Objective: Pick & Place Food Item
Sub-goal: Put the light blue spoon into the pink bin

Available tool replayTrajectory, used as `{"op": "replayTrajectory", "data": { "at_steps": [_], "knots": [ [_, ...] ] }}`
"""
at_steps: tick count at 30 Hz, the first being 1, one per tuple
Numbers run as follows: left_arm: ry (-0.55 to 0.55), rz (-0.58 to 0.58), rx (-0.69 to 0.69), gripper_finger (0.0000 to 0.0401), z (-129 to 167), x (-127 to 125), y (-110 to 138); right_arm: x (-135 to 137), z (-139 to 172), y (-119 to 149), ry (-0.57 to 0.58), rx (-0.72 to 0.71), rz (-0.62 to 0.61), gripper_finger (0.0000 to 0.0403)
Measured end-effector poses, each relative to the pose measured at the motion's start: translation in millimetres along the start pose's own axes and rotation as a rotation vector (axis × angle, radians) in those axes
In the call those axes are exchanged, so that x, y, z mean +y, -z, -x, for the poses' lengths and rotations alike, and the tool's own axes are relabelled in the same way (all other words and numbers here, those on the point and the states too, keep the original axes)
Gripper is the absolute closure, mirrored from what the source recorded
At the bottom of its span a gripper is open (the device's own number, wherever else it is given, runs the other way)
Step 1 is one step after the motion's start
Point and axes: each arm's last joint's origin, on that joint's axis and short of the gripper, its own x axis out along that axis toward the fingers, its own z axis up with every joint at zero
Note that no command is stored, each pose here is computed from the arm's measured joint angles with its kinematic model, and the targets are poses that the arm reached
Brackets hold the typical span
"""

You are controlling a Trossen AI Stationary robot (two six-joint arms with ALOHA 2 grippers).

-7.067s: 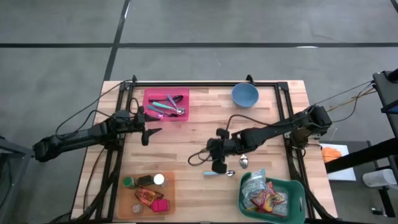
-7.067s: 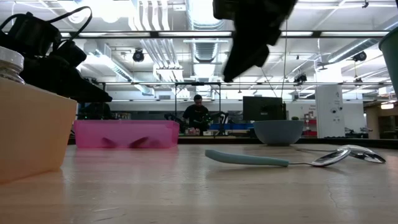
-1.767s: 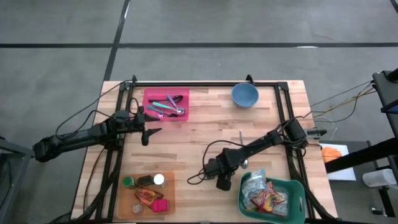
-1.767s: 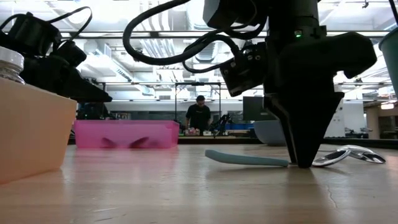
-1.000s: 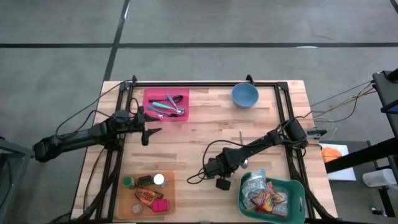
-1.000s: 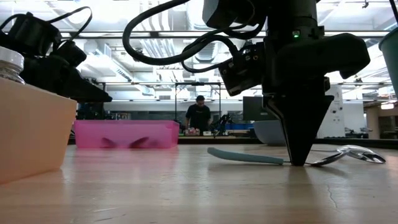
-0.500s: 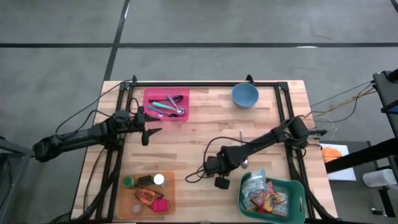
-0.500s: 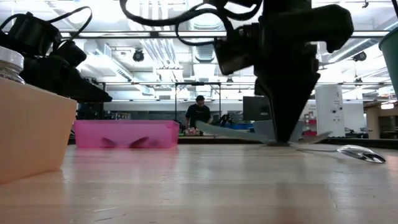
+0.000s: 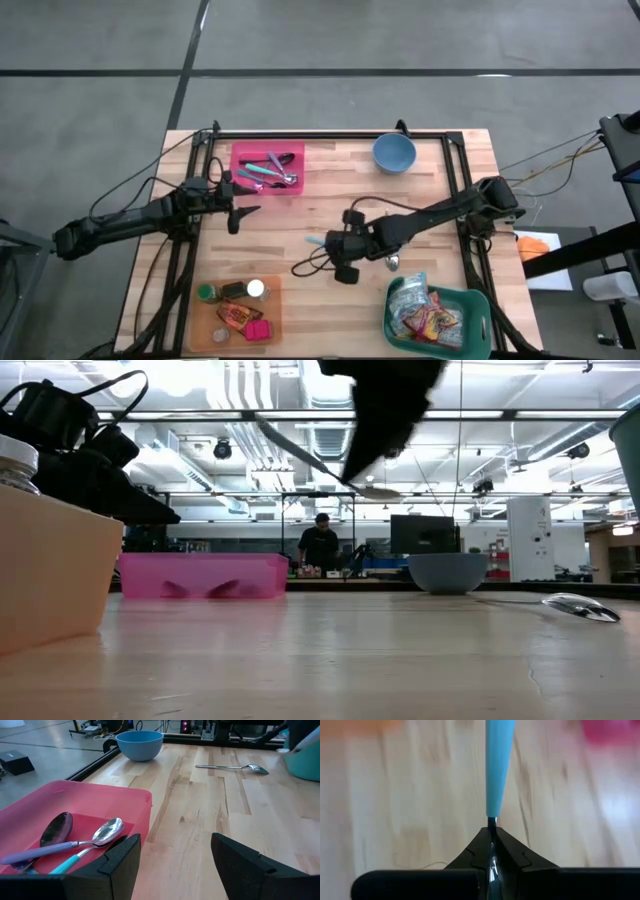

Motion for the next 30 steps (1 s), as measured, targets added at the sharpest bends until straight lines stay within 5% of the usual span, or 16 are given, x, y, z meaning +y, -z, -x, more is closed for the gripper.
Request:
{"op": "replayTrajectory", "data": {
  "at_steps": [19, 30],
  "knots": [
    [0.000, 0.000, 0.000, 0.0158, 0, 0, 0, -66, -15, -47, 0.112, -0.358, 0.036, 0.0390],
    [0.000, 0.000, 0.000, 0.0158, 0, 0, 0, -118, -44, -54, 0.173, -0.739, -0.106, 0.0390]
  ]
}}
